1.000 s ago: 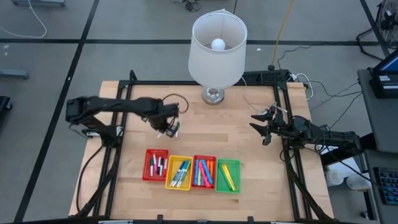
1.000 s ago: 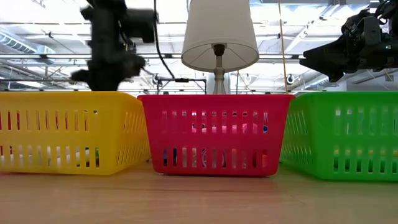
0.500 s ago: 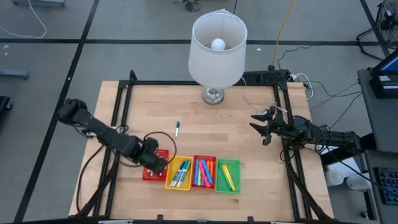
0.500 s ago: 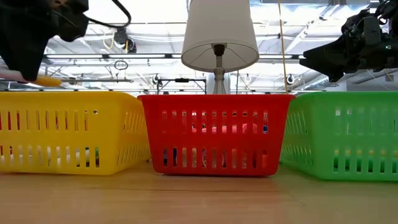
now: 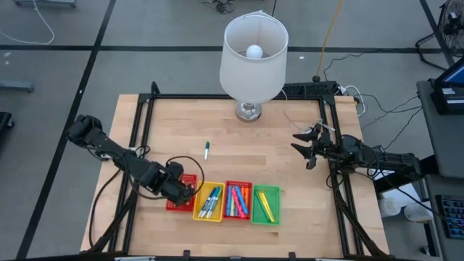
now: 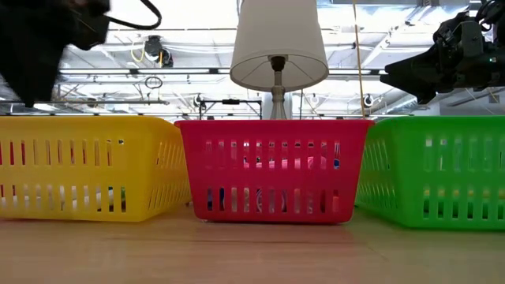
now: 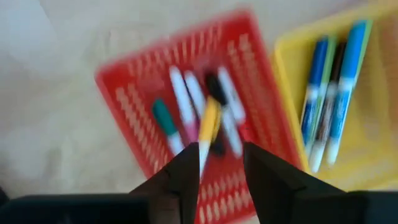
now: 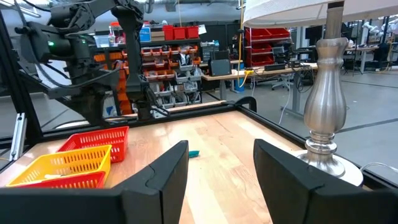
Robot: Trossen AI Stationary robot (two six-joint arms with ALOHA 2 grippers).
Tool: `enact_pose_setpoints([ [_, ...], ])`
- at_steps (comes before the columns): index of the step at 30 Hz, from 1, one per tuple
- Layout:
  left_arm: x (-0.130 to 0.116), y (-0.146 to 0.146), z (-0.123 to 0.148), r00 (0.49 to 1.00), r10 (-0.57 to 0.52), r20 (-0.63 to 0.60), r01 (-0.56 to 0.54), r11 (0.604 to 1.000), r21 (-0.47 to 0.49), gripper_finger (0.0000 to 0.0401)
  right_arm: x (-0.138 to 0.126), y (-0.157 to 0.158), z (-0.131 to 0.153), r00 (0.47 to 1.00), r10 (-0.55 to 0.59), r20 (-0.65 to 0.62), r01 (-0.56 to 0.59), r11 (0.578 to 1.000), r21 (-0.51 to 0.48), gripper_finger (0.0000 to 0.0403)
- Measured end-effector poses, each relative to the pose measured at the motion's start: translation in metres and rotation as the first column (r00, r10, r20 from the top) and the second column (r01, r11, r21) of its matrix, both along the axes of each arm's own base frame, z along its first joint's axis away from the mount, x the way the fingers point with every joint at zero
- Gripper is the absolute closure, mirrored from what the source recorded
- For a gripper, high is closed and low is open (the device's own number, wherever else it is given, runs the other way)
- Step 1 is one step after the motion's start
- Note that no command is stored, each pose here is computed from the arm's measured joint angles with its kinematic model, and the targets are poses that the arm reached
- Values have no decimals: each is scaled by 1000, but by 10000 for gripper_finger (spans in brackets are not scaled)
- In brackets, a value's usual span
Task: Pick & Place Markers
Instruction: Put the small green highlighter into the left red bin
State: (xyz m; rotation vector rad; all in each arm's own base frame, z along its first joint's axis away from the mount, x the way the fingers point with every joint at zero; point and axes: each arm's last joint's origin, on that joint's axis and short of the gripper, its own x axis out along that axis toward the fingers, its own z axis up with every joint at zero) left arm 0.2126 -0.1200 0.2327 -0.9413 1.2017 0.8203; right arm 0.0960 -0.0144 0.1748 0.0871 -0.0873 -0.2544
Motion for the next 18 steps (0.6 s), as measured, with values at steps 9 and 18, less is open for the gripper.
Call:
enact_pose_setpoints([
  [9,25,62,0,994,110,27,-112,988,105,275,0,0,0,1000,0,0,0,1000,0,234],
  [18,60,117,1,980,-16,199,-23,982,189,302,0,0,0,1000,0,0,0,1000,0,234],
])
